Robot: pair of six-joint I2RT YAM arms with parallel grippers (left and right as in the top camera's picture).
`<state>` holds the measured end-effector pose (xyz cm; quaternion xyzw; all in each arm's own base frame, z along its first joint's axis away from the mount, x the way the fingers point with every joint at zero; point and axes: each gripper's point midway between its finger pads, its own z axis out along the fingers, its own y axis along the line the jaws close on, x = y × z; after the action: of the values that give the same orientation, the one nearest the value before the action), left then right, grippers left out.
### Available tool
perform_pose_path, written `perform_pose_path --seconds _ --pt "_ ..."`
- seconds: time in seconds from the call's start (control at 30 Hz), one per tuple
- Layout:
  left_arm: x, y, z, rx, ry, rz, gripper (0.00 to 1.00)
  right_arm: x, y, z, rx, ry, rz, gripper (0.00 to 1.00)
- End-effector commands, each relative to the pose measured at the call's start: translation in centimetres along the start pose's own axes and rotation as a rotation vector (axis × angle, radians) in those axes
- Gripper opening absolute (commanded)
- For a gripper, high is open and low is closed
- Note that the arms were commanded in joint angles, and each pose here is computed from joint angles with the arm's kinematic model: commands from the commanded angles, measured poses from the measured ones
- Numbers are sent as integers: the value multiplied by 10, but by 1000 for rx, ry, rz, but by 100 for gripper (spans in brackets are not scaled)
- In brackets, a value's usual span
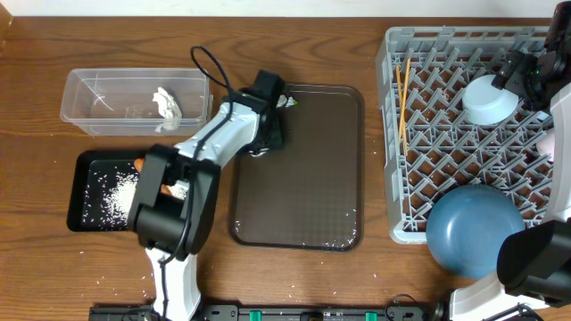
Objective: Sort waste into correct bins and load items into the dishwasher rack
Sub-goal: 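Carry the white paper left and drop it into the clear bin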
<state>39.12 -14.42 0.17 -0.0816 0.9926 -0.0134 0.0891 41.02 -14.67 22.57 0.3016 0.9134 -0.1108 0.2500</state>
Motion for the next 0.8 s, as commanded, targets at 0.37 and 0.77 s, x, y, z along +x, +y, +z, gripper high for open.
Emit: perform_pose_path --seconds 0.37,0.77 --pt "-28 17 -86 -43 -199 -55 6 -6 -1 -6 -2 -20 15 99" --pt "-105 163 -203 -313 -694 -494 9 -6 -1 -6 -2 -21 15 99"
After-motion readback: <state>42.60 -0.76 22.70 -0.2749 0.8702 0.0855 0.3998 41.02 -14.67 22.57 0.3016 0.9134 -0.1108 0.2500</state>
